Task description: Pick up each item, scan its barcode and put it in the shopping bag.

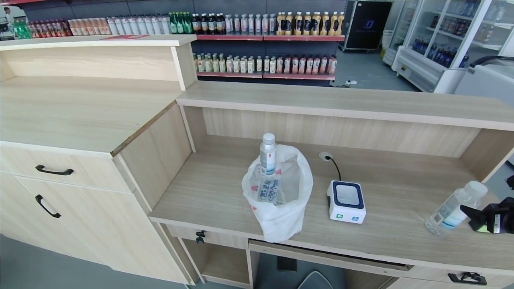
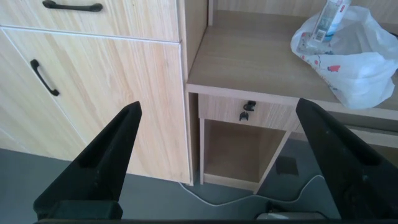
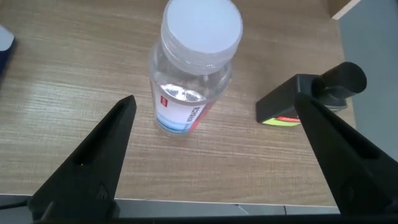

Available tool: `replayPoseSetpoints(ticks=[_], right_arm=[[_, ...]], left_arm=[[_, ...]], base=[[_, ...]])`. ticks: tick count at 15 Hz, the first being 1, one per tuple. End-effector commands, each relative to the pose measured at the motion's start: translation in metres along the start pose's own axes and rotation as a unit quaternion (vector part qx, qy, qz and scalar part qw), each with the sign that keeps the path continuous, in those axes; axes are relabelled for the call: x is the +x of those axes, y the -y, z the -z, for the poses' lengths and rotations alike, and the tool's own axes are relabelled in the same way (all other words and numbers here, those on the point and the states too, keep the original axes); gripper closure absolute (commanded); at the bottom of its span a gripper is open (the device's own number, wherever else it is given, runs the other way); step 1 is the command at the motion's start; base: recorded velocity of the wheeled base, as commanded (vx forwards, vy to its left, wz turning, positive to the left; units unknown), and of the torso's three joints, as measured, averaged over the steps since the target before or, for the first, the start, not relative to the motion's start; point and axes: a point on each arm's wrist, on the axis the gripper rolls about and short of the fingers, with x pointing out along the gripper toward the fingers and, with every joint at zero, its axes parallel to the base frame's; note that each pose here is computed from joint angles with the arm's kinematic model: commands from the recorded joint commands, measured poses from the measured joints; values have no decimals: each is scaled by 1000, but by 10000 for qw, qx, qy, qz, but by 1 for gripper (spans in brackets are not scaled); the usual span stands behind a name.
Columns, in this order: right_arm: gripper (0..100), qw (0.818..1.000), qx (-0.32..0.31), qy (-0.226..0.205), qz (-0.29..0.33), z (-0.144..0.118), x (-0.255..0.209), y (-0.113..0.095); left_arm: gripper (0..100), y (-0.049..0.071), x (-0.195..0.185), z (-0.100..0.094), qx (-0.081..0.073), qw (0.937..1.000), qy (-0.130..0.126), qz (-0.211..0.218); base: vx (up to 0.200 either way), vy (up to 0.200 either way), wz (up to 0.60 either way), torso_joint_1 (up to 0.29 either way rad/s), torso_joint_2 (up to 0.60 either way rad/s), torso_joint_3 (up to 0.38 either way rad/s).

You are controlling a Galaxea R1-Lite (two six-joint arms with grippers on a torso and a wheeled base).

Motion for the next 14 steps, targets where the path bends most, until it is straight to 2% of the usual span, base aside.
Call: replayPoseSetpoints(ticks=[1, 8, 14], right_arm=[[0, 9998, 30, -123, -124, 11, 10, -2], [0, 9995, -155, -53, -259, 17, 15, -2], [0, 9986, -256, 304, -361, 2, 12, 0]], left_arm=[[0, 0, 0, 0, 2, 10000, 3, 0], [0, 0, 0, 0, 2, 10000, 3, 0], [0, 0, 0, 0, -6, 10000, 3, 0]], base=[[0, 0, 0, 0, 0, 0], [0, 0, 0, 0, 0, 0], [0, 0, 0, 0, 0, 0]])
